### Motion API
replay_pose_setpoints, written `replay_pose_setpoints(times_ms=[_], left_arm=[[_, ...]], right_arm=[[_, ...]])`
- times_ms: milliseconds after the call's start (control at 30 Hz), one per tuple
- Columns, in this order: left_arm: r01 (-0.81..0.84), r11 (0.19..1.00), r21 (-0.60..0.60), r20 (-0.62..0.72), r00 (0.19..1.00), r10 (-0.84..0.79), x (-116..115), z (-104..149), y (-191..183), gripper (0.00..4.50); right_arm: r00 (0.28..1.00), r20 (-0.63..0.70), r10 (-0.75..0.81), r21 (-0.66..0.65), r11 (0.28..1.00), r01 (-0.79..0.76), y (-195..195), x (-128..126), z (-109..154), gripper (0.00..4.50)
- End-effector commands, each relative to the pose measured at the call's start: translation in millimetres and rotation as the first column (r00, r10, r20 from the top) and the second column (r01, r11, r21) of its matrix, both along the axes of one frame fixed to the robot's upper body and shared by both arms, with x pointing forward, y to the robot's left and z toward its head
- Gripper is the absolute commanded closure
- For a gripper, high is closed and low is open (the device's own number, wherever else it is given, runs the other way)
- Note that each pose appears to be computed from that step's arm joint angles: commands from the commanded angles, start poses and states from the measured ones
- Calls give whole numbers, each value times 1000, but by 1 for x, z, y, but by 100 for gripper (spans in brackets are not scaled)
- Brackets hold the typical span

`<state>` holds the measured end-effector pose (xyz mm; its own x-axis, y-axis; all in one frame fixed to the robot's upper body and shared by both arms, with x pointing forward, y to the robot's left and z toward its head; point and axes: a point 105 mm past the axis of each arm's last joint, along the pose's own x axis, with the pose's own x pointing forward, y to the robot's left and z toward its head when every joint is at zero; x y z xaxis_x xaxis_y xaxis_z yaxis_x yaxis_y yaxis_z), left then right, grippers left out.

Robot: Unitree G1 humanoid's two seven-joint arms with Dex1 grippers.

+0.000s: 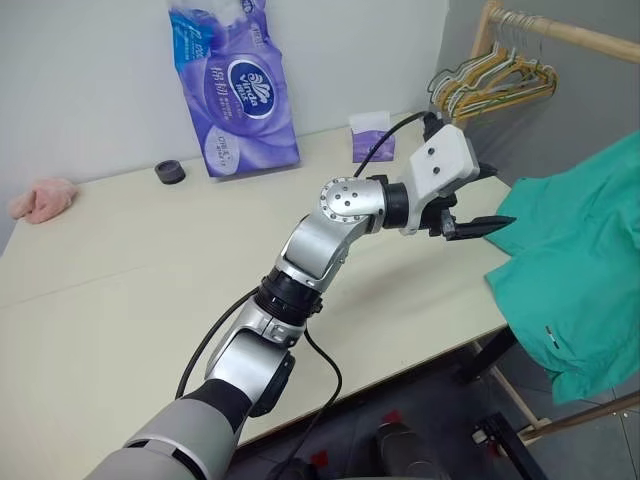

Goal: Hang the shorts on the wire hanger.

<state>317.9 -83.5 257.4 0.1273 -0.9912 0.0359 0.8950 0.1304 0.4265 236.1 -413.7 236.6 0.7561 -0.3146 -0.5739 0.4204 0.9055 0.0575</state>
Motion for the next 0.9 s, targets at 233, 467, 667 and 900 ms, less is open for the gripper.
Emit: replay_pose_setpoints(times_ms=[233,467,667,900], left_arm=[[76,997,-30,70,995,-73,-13,24,-15,89],[111,993,-37,60,992,-109,-20,27,-19,89],[170,985,-40,41,985,-169,-29,31,-24,89],[200,978,-58,41,979,-198,-33,36,-29,85]], right_arm=[[986,41,-162,-36,986,163,-56,4,26,450],[990,-16,-141,-12,990,141,-64,8,16,450],[995,-13,-102,-6,995,102,-62,12,16,450],[991,57,-119,-4,993,120,-62,13,32,306]])
